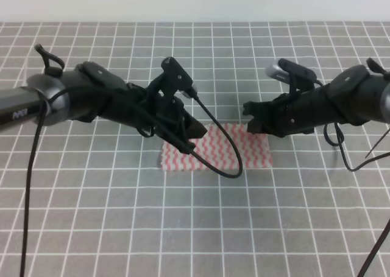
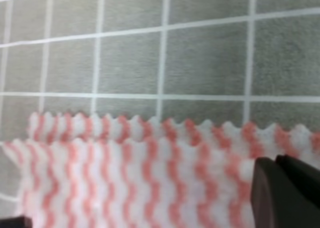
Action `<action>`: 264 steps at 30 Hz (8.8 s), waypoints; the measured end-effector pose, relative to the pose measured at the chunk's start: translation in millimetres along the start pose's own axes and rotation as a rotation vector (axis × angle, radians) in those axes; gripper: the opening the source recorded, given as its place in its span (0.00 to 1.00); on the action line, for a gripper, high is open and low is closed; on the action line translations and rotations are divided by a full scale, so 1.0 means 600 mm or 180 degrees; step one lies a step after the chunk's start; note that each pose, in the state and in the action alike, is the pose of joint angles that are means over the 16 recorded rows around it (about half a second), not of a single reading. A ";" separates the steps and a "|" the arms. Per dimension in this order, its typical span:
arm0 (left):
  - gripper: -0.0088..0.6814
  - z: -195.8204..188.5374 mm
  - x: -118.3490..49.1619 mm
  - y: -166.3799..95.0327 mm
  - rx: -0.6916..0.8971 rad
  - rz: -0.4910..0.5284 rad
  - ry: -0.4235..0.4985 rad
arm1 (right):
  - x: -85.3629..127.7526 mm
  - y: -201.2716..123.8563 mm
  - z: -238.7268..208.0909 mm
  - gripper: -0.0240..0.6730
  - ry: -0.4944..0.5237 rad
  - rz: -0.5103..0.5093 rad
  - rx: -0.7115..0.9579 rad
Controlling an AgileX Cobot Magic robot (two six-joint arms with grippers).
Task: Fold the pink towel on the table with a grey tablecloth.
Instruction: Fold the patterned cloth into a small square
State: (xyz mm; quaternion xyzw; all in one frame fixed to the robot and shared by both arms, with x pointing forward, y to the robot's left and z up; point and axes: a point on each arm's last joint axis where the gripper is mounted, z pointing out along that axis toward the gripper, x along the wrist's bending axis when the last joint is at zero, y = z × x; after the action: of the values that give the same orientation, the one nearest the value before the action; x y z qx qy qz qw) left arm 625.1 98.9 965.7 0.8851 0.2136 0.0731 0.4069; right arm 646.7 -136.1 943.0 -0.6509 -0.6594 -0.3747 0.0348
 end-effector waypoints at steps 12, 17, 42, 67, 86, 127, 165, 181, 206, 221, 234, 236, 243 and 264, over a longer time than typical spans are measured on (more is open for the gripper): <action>0.06 -0.041 0.002 0.019 -0.0109 -0.0500 0.0009 | 0.042 -0.004 -0.039 0.01 0.0244 -0.0187 0.0175; 0.06 -0.036 0.007 0.006 -0.0031 -0.0706 -0.0076 | 0.059 -0.013 -0.041 0.01 0.0303 -0.0289 0.0277; 0.06 0.011 0.023 -0.047 0.0286 -0.0867 -0.0132 | 0.029 -0.042 0.016 0.01 0.0183 -0.0239 0.0591; 0.01 -0.021 0.049 -0.058 0.0317 -0.1704 -0.0016 | 0.024 0.002 -0.022 0.01 0.0195 -0.0207 0.0658; 0.01 -0.015 0.058 -0.028 0.0206 -0.1693 -0.0297 | 0.011 0.000 -0.026 0.02 0.0030 -0.0169 0.0761; 0.01 0.034 0.077 -0.068 0.0364 -0.1928 -0.0288 | -0.024 0.009 -0.034 0.39 -0.0248 0.0083 0.0753; 0.01 0.034 0.075 -0.069 0.0384 -0.1935 -0.0337 | -0.035 -0.004 -0.008 0.14 -0.0183 0.0273 0.0906; 0.01 0.034 0.075 -0.069 0.0379 -0.1930 -0.0344 | 0.007 0.022 -0.041 0.01 -0.0058 0.0081 0.0679; 0.01 0.001 0.069 -0.040 0.0268 -0.1700 -0.0345 | 0.091 0.014 -0.038 0.01 0.0110 -0.0269 0.0465; 0.01 -0.025 0.072 -0.041 0.0361 -0.1639 -0.0423 | 0.090 0.014 -0.037 0.01 0.0103 -0.0246 0.0473; 0.01 0.015 0.083 -0.081 0.0488 -0.1815 -0.0430 | 0.104 0.009 -0.034 0.01 0.0226 -0.0133 0.0486; 0.01 0.016 0.083 -0.081 0.0481 -0.1825 -0.0431 | 0.110 0.006 -0.030 0.01 0.0252 -0.0125 0.0486; 0.01 0.018 0.084 -0.081 0.0463 -0.1842 -0.0432 | 0.129 -0.008 -0.011 0.01 0.0321 -0.0133 0.0494; 0.01 0.009 0.085 -0.074 0.0425 -0.1788 -0.0382 | 0.154 -0.032 0.057 0.01 0.0404 -0.0200 0.0592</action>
State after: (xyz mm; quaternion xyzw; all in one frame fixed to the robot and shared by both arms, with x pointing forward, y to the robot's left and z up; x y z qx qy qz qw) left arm 658.3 143.3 926.8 0.8189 0.4302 -0.1091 0.3640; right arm 631.2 -38.4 959.1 -0.5988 -0.7079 -0.3533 0.1249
